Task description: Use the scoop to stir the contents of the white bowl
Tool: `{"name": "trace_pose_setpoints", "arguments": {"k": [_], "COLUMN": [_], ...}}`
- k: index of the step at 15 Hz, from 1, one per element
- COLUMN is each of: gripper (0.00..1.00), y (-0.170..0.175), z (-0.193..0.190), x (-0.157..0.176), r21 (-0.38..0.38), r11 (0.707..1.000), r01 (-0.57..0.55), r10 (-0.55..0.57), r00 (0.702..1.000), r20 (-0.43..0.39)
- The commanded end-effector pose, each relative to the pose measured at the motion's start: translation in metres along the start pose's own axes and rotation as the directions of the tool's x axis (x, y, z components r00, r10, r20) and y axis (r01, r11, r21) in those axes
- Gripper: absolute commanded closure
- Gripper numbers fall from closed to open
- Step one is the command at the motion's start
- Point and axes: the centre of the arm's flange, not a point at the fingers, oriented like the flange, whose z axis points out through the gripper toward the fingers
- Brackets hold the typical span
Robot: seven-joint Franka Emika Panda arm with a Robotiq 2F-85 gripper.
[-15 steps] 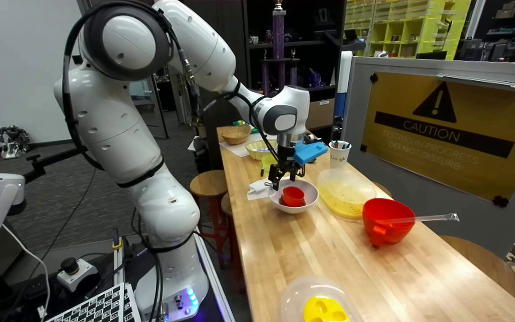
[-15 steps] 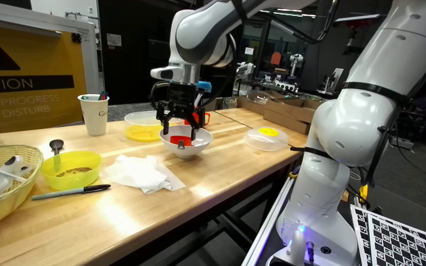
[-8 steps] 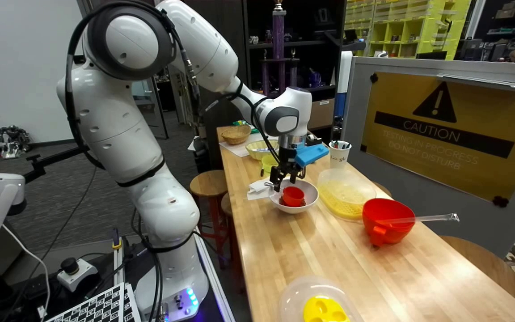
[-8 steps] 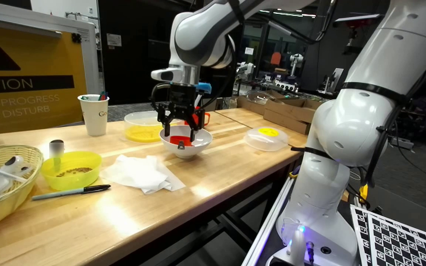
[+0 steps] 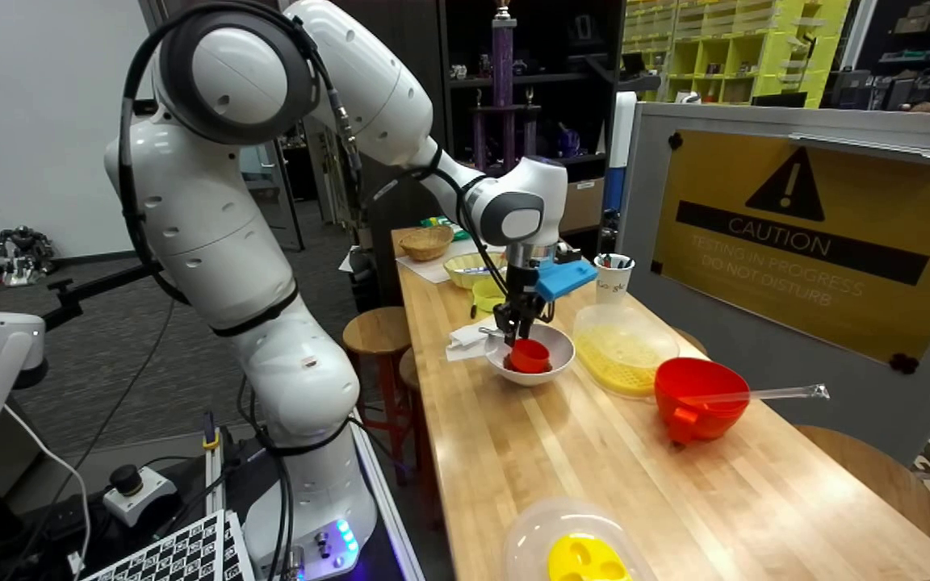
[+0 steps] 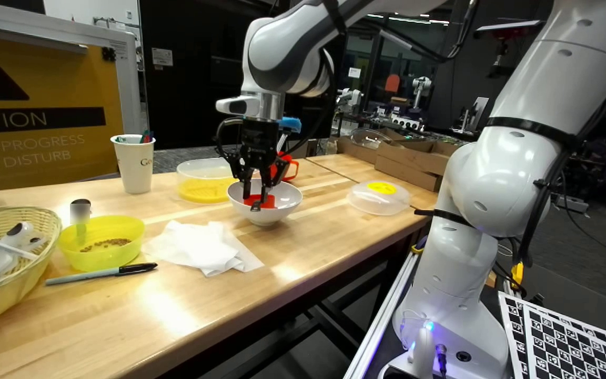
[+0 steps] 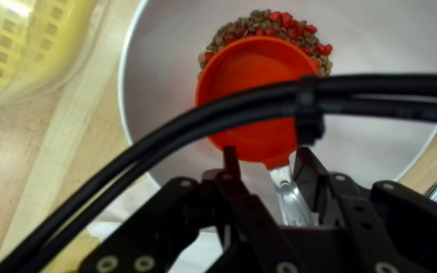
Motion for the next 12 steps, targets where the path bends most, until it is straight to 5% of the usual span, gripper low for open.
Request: {"name": "trace_pose_setpoints", "arguments": {"k": [1, 4, 12], "gripper": [0.88, 1.0, 1.0], "y": [0.0051, 0.0074, 0.0086], "z": [-0.0049, -0.0083, -0.008], "x": [-0.0066, -0.0078, -0.01], "r21": [0.0, -0.002, 0.011], "r11": [1.0, 1.0, 0.999], "r01": [-0.009, -0.02, -0.038], "r10": [0.009, 0.02, 0.039], "r00": [0.999, 0.999, 0.998], "r20": [-0.033, -0.042, -0.052]}}
